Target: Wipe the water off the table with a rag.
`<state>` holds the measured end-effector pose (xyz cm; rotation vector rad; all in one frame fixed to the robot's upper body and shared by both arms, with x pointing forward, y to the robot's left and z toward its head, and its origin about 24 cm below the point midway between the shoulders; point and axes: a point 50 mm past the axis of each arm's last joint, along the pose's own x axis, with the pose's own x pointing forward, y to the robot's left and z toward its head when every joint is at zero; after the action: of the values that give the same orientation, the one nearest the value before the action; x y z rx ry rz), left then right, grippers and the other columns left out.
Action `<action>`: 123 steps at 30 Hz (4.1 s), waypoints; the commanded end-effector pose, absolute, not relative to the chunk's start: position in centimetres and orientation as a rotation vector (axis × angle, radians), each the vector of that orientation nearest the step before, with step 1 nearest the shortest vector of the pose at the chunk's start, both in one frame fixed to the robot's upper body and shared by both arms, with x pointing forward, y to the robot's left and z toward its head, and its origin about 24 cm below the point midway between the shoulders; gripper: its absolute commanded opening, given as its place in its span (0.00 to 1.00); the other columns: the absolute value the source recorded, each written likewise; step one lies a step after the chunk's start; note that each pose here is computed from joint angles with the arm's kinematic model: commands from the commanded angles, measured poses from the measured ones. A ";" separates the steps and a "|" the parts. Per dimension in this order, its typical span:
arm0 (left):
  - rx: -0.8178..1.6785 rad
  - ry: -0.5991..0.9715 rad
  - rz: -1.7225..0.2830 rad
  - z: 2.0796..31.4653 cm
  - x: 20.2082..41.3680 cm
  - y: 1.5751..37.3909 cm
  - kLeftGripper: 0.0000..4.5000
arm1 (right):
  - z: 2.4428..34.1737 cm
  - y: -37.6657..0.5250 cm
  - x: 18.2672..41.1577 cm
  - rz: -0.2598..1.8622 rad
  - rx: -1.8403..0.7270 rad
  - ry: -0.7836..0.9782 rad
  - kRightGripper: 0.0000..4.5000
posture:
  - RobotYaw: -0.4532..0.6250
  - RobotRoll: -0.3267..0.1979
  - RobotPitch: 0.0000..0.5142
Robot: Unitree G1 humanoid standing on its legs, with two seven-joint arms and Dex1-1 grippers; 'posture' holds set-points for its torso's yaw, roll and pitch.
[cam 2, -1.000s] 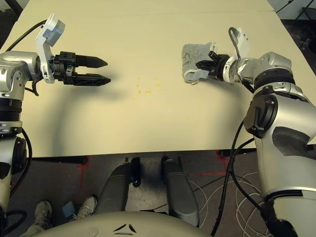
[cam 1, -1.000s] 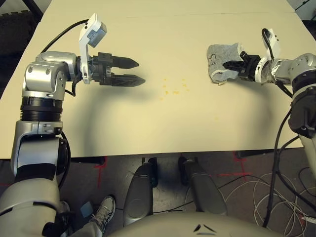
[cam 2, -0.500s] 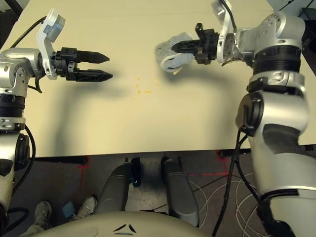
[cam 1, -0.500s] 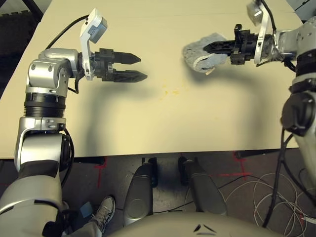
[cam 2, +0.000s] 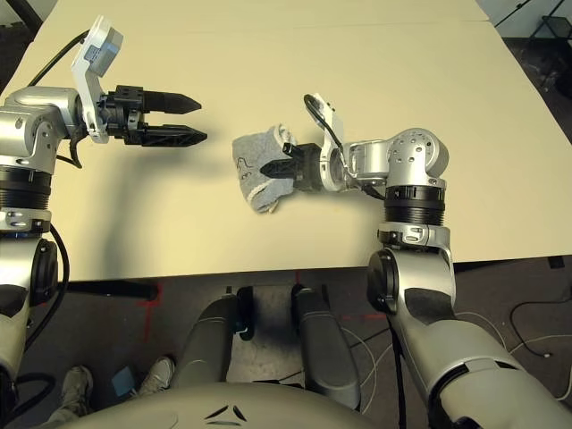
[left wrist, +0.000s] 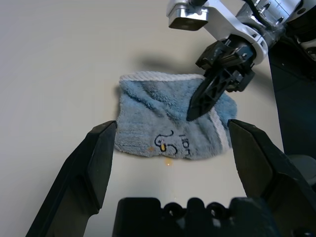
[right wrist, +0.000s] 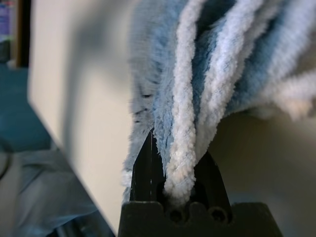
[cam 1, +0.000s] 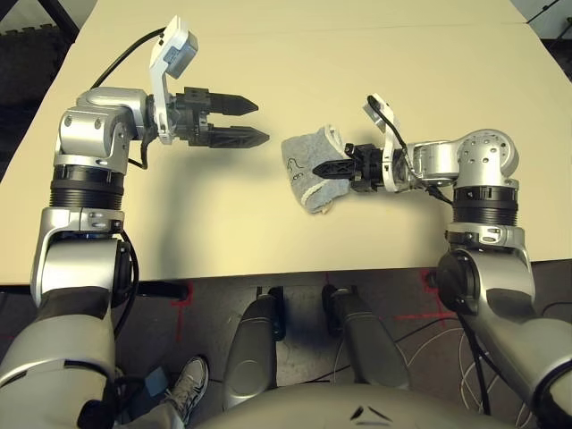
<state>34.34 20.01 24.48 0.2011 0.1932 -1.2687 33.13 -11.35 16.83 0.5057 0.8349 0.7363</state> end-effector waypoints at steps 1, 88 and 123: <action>0.209 0.213 -1.279 24.3 34.3 20.1 1.00 | 17.6 -13.8 33.7 0.563 0.424 0.815 0.01 | 0.37 0.62 0.49; 0.229 0.190 -1.243 24.7 35.5 20.8 1.00 | 19.5 -18.7 28.9 0.754 0.230 0.855 0.01 | 0.36 0.62 0.52; 0.110 -0.213 -0.316 23.5 40.2 23.9 1.00 | 16.9 -26.5 34.5 0.067 0.307 0.705 0.01 | 0.37 0.62 0.53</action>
<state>40.13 23.37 25.51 0.1161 -0.2545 -0.3745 34.91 -26.34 18.54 0.3049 0.6351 0.0838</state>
